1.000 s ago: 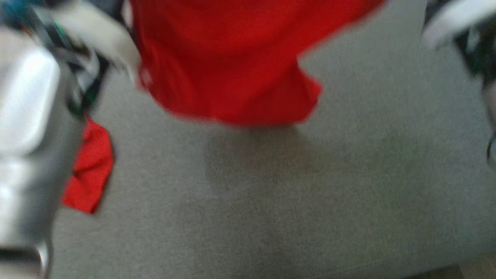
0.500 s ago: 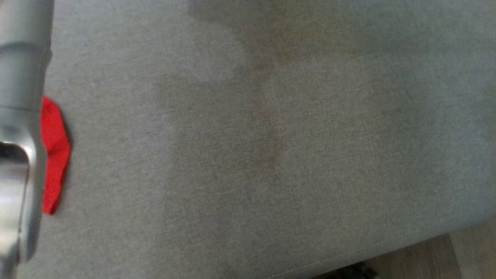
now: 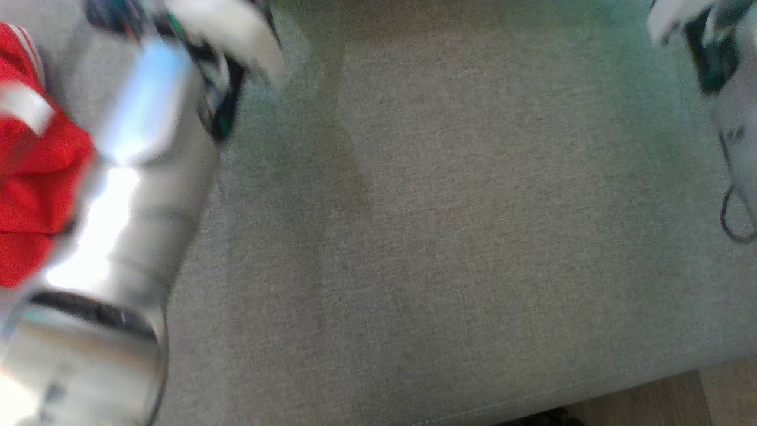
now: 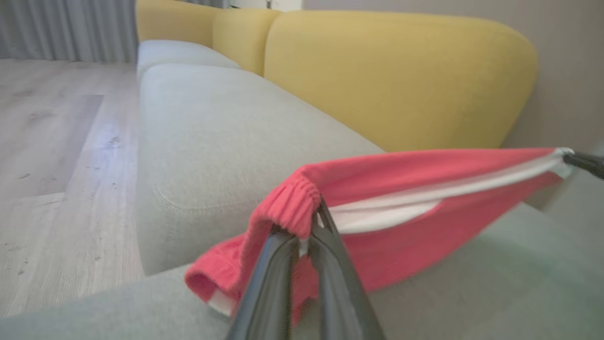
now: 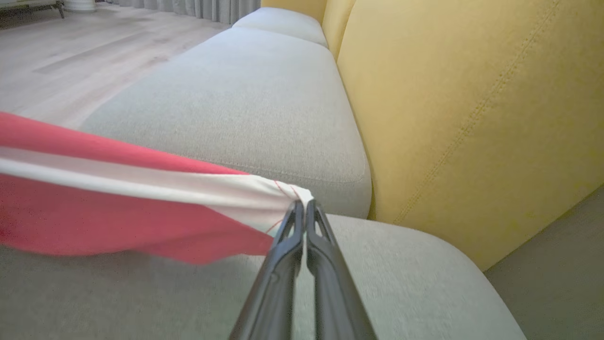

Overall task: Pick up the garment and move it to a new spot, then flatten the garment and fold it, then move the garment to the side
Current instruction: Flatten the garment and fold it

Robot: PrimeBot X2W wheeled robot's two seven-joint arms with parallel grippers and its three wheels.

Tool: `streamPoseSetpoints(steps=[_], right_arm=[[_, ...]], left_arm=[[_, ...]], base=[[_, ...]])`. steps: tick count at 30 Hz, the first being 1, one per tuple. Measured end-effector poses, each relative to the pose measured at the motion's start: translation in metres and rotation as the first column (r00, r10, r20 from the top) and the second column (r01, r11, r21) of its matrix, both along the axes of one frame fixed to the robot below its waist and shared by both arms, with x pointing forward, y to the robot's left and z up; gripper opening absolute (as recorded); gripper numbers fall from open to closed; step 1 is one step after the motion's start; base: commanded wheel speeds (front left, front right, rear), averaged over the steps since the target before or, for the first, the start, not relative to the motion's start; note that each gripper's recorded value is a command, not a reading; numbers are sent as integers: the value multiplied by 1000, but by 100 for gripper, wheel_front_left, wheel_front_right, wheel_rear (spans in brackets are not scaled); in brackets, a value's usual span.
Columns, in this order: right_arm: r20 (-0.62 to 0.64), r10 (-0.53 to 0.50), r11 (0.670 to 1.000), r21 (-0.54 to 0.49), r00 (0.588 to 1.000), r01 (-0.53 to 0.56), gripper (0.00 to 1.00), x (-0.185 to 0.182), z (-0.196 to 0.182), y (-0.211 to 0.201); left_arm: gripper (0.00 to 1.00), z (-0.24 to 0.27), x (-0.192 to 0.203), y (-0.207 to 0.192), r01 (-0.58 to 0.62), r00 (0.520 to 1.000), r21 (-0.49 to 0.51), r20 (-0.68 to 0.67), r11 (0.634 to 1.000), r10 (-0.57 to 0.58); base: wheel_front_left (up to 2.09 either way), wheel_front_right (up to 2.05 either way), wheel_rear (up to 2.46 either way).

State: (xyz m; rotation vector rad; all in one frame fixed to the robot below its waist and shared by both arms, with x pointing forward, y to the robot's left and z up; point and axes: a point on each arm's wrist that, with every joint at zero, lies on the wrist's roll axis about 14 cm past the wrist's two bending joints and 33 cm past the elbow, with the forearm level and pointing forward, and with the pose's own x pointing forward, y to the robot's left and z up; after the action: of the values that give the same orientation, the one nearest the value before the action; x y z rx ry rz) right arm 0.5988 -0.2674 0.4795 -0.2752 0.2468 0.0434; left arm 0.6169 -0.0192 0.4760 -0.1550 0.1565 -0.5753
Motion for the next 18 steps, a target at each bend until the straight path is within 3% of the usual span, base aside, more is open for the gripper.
streamPoseSetpoints(steps=[4,7,11,18], right_arm=[[-98,-12,1000,-11,995,11,0,-31,-21,-10],[-158,41,998,-43,987,-49,0,-50,-28,0],[-196,101,994,-16,975,-106,0,-71,-25,16],[-278,111,992,-18,954,-121,0,-107,-22,5]], left_arm=[[0,-25,-43,-5,87,996,58,-41,994,-85],[0,-34,-66,6,119,992,111,-51,987,-114],[0,-38,-91,21,128,990,140,-72,982,-119],[0,-39,-133,17,194,980,175,-75,965,-183]], base=[[0,0,0],[0,0,0],[0,0,0],[0,0,0]])
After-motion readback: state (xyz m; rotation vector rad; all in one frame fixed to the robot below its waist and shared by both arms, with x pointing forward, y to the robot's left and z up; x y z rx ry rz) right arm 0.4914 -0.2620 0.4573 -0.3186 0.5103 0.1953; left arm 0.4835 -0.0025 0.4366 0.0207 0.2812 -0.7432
